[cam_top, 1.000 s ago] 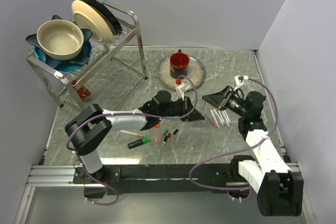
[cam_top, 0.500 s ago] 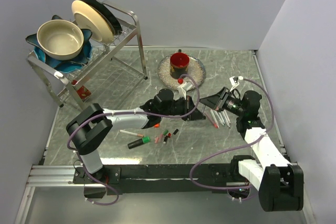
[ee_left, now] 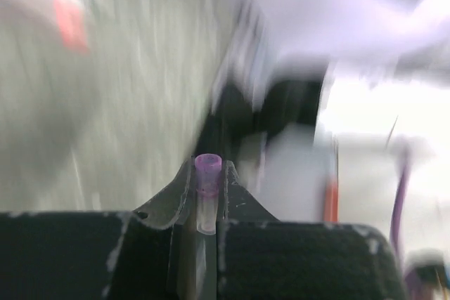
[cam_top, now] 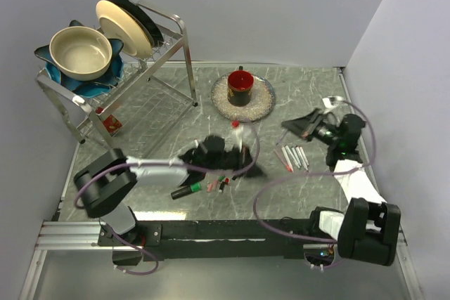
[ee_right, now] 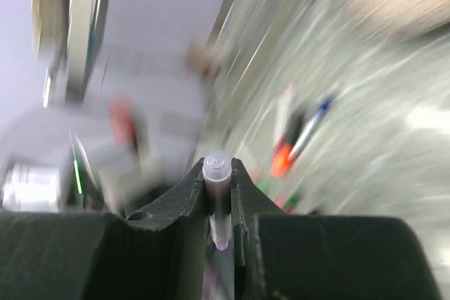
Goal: Open the pen caps
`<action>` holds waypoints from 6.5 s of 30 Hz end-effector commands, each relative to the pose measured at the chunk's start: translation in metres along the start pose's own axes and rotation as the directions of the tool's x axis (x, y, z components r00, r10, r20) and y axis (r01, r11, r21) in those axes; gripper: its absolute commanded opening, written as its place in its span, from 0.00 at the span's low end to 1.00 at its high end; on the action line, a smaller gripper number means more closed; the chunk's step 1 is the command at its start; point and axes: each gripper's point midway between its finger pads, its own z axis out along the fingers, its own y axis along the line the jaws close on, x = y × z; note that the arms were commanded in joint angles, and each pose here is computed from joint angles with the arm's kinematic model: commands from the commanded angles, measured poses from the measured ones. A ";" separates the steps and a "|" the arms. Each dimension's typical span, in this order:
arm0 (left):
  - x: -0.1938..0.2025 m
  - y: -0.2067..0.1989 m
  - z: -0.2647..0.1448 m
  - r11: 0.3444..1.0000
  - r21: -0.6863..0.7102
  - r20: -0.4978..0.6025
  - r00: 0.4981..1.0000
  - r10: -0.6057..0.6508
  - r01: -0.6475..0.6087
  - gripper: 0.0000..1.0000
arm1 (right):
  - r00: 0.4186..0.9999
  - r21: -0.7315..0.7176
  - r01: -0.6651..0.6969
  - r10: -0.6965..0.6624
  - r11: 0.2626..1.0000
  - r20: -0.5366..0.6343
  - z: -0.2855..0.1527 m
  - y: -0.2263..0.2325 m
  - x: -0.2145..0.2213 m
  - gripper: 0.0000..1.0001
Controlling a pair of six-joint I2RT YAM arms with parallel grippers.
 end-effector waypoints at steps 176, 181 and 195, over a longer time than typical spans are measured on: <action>-0.080 0.219 -0.116 0.384 -0.917 -0.077 0.992 0.105 -0.112 0.22 | 0.797 0.386 0.527 -0.282 0.757 -0.534 -0.044 -0.136 -0.003 0.41; -0.107 0.184 -0.108 0.489 -0.868 0.001 0.984 0.178 -0.088 0.18 | 0.790 0.314 0.515 -0.299 0.798 -0.536 -0.039 -0.124 0.005 0.41; -0.151 0.026 -0.059 0.955 -0.287 0.315 0.934 0.166 -0.073 0.11 | 0.806 -0.170 0.398 -0.432 0.902 -0.404 -0.024 -0.029 0.039 0.44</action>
